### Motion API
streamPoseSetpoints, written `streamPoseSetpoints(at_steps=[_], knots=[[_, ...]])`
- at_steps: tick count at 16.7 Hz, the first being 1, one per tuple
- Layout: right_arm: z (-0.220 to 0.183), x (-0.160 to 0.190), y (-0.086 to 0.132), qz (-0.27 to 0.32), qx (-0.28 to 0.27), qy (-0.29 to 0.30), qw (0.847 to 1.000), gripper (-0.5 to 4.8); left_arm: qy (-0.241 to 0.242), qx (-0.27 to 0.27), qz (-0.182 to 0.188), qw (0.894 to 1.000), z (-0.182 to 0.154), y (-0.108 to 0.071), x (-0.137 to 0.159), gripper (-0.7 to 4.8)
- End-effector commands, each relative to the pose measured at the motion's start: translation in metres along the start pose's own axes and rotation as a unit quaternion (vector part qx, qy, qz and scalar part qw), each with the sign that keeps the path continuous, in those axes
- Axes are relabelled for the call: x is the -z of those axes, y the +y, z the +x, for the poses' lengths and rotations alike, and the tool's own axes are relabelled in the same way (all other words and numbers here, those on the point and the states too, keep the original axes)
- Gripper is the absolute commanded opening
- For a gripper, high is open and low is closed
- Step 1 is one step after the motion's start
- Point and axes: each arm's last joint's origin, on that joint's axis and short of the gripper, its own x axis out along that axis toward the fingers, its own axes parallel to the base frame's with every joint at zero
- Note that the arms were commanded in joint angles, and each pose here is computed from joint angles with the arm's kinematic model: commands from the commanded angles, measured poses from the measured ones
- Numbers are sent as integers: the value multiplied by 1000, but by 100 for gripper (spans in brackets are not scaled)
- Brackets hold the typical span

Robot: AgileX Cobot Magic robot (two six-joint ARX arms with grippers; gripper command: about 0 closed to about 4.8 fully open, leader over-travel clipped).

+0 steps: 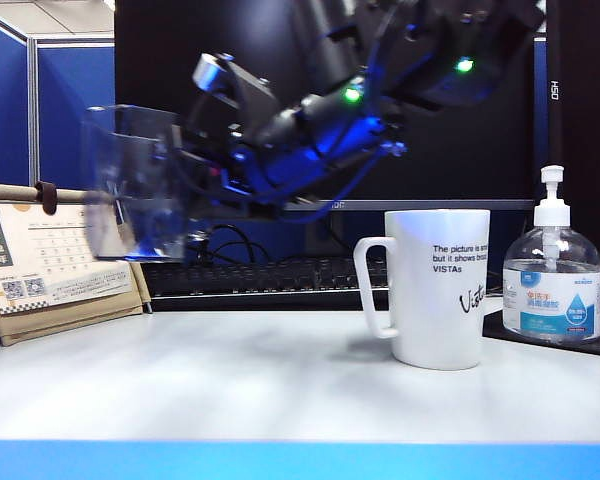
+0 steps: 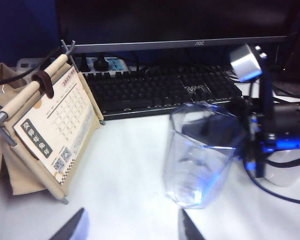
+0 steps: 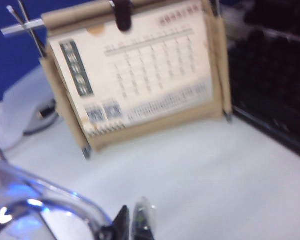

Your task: Swap the positions of the transparent plastic cup and the white ceramic cup.

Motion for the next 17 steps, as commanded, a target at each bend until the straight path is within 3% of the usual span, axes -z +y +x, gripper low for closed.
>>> streamPoseSetpoints(at_steps=[1,9,17], knots=[[10,-7,7,-6,-5,-20,1000,-6,-6,3,-3,1000,0,0,-2,236],[31,25,4,0,21,15,1000,-6,-6,4,-3,1000,0,0,-2,236],[43,44,-4,-1,45,9,999,-6,-6,7,-3,1000,0,0,-2,236]])
